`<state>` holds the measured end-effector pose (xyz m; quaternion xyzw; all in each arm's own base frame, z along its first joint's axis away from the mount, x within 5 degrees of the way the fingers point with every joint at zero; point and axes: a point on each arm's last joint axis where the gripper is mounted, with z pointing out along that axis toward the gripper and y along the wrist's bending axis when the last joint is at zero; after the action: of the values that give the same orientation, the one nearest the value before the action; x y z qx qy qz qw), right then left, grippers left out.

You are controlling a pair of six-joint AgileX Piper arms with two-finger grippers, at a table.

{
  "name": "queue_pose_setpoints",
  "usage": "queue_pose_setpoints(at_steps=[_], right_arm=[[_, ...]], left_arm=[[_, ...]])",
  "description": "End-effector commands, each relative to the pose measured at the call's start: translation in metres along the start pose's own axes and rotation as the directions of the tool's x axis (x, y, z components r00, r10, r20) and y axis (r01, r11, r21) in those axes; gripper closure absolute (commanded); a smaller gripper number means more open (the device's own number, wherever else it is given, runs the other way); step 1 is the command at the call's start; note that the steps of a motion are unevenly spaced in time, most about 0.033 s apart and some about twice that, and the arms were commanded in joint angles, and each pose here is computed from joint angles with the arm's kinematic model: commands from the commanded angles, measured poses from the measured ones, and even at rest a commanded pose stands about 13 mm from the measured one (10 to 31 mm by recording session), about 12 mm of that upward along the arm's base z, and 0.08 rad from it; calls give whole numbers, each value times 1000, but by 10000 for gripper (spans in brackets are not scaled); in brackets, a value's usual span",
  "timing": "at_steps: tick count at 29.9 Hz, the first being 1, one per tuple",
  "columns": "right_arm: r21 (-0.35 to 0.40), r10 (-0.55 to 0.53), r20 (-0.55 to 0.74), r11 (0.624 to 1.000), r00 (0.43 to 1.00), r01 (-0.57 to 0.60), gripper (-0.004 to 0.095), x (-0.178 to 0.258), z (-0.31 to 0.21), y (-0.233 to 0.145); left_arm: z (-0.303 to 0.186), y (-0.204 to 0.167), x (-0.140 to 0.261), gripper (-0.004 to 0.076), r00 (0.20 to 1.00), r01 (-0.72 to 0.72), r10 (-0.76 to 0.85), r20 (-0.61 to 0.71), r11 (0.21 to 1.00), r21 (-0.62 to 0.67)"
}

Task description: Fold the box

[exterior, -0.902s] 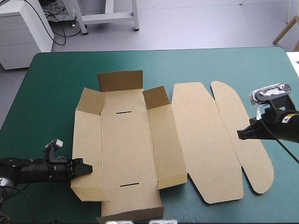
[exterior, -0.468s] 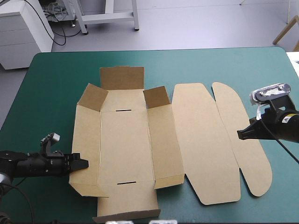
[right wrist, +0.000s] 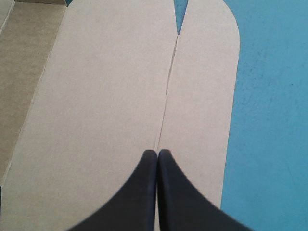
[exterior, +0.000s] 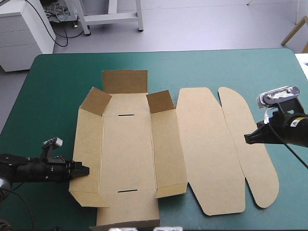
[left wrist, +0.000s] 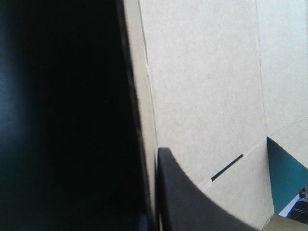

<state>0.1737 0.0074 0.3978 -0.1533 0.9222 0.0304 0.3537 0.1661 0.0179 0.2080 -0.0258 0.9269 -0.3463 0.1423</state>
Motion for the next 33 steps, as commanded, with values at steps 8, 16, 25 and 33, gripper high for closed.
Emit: queue_pose_setpoints(at_steps=[8,16,25,33], right_arm=[[18,-2,96,1000,995,0,927,-9,-9,0],[30,-14,120,1000,993,10,927,-11,-10,-1],[64,-38,182,998,983,26,927,-20,-29,-1],[93,-62,260,995,964,39,927,-33,-52,0]], left_arm=[[-35,-35,-42,731,979,-194,196,63,980,-37],[-37,-88,-90,731,892,-445,451,-31,867,-225],[-10,-131,-142,731,729,-678,660,-184,658,-329],[13,-168,-172,731,514,-792,840,-171,388,-471]])
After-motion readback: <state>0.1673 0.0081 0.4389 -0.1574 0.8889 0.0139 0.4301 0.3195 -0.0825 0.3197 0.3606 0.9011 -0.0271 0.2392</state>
